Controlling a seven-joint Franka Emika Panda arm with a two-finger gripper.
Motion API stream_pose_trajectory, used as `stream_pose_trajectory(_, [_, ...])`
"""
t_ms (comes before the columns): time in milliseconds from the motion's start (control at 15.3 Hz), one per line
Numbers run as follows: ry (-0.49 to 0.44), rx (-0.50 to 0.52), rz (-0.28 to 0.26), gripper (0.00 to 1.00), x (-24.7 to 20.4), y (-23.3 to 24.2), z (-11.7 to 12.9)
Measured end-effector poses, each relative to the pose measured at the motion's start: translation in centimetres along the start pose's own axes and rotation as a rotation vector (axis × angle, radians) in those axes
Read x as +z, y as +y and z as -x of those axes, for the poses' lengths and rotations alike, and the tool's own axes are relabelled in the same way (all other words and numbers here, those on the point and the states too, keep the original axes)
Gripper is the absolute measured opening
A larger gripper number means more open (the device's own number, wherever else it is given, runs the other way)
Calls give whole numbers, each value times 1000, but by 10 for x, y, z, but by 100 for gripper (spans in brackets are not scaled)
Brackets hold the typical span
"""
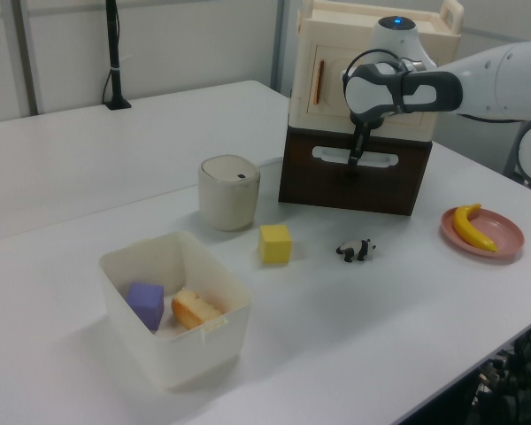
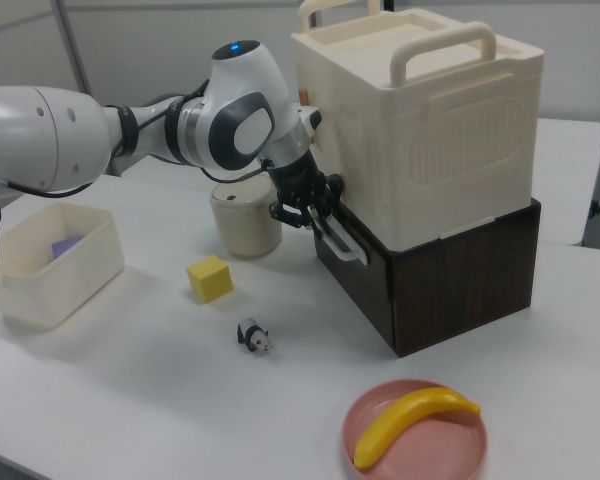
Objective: Slide open the drawer
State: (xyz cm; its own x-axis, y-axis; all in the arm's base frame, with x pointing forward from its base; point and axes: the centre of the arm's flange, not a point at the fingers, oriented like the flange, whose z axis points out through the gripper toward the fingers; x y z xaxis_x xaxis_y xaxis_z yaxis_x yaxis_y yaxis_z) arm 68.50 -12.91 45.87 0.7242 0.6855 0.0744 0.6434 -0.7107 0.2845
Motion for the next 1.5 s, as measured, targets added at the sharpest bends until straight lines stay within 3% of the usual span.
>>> stream_pose_trajectory(1503, [-10, -24, -7, 12, -1, -6, -1])
